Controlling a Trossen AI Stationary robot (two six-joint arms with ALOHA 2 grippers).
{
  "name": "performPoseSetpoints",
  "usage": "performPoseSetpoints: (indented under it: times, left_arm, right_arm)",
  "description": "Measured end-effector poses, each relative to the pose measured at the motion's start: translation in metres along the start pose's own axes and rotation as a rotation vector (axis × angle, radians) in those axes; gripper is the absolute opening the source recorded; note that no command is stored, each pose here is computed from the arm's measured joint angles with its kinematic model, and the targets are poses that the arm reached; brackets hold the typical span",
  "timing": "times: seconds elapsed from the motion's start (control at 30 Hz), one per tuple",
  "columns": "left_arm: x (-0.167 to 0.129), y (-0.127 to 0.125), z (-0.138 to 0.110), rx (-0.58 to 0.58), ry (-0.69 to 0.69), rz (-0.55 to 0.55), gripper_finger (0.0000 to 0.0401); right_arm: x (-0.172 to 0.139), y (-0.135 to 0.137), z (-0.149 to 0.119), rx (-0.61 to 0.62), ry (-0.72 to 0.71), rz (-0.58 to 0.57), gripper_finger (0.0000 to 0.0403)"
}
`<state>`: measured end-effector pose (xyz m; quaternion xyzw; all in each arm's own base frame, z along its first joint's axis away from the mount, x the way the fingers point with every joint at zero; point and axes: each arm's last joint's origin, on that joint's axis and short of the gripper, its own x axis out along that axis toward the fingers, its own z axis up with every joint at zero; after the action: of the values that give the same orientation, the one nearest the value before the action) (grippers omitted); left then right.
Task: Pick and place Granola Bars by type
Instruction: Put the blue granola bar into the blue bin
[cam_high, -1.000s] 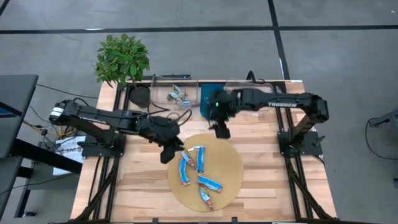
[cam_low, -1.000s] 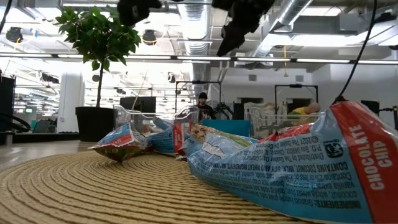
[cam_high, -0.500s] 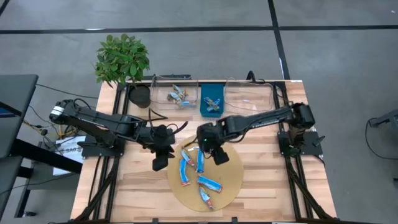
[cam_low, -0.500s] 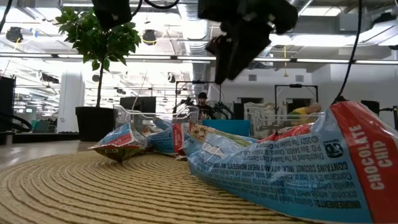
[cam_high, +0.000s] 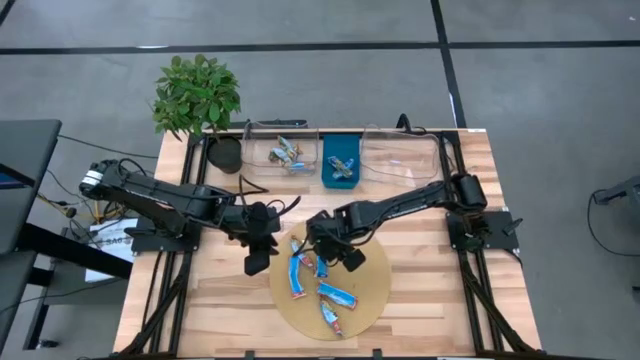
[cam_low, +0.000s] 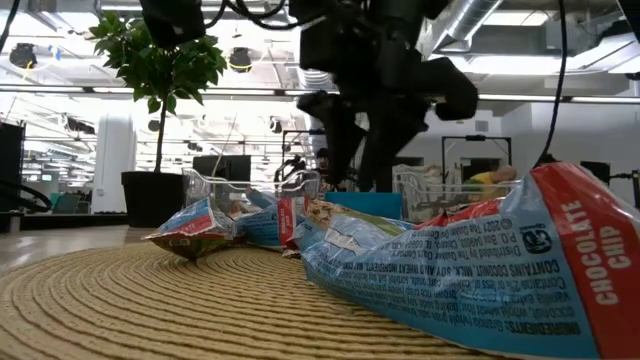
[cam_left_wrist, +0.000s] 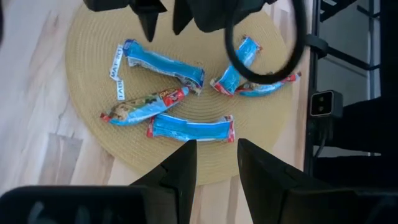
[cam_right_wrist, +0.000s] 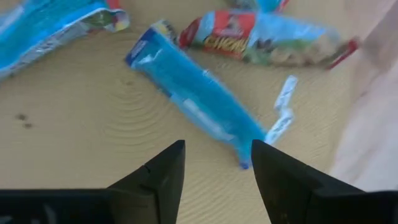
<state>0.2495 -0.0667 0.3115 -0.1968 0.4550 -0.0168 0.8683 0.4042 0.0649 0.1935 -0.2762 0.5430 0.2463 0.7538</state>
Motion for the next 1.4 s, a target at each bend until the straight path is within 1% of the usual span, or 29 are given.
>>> performPoseSetpoints:
  times: [0.1, 0.17, 0.27, 0.33, 0.37, 0.43, 0.5, 0.6, 0.7, 0.8, 0.93, 1.07, 1.2, 1.27, 1.33, 1.4]
  left_arm:
    - [0.0, 0.0, 0.0, -0.011, 0.009, -0.015, 0.0107]
    - [0.0, 0.0, 0.0, -0.028, 0.009, -0.016, 0.0107]
    - [0.0, 0.0, 0.0, -0.044, 0.008, -0.015, 0.0107]
    - [0.0, 0.0, 0.0, -0.056, 0.008, -0.014, 0.0107]
    - [0.0, 0.0, 0.0, -0.065, 0.008, -0.014, 0.0107]
    - [0.0, 0.0, 0.0, -0.083, 0.003, -0.009, 0.0107]
    - [0.0, 0.0, 0.0, -0.094, -0.005, 0.003, 0.0107]
    - [0.0, 0.0, 0.001, -0.095, -0.013, 0.012, 0.0107]
    - [0.0, 0.0, 0.0, -0.051, -0.009, 0.012, 0.0107]
    - [0.0, 0.002, -0.003, 0.012, 0.031, 0.025, 0.0107]
    - [-0.001, 0.007, -0.012, 0.074, 0.124, 0.077, 0.0107]
    - [-0.002, 0.01, -0.017, 0.13, 0.179, 0.1, 0.0107]
    - [-0.005, 0.007, -0.02, 0.207, 0.188, 0.085, 0.0107]
    - [-0.005, 0.005, -0.021, 0.239, 0.193, 0.08, 0.0107]
    - [-0.004, 0.004, -0.022, 0.27, 0.196, 0.076, 0.0107]
    - [-0.004, 0.004, -0.022, 0.298, 0.194, 0.08, 0.0107]
  right_arm:
    - [-0.004, -0.002, 0.005, -0.062, -0.015, -0.04, 0.0173]
    - [-0.004, -0.005, 0.006, -0.066, -0.027, -0.054, 0.0173]
    - [-0.008, -0.011, 0.006, -0.039, -0.042, -0.069, 0.0173]
    - [-0.008, -0.014, 0.004, 0.026, -0.042, -0.07, 0.0172]
    - [-0.008, -0.015, 0.002, 0.079, -0.041, -0.069, 0.0171]
    - [-0.008, -0.019, 0.0, 0.227, -0.045, -0.069, 0.0169]
    - [-0.008, -0.023, -0.003, 0.411, -0.049, -0.068, 0.0167]
    - [-0.009, -0.027, -0.007, 0.717, -0.058, -0.047, 0.0164]
    - [-0.009, -0.031, -0.01, 1.011, -0.07, 0.001, 0.0165]
    - [-0.009, -0.031, -0.008, 1.225, -0.095, 0.022, 0.0168]
    - [-0.009, -0.029, -0.002, 1.42, -0.129, 0.017, 0.0173]
    - [-0.007, -0.024, -0.001, 1.571, -0.127, -0.046, 0.018]
    - [-0.006, -0.018, -0.002, 1.686, -0.09, -0.101, 0.0192]
    - [0.0, -0.018, -0.004, 1.731, -0.064, -0.111, 0.0198]
    - [0.011, -0.016, -0.004, 1.77, -0.025, -0.075, 0.0206]
    - [0.024, -0.015, -0.001, 1.801, -0.001, -0.015, 0.0212]
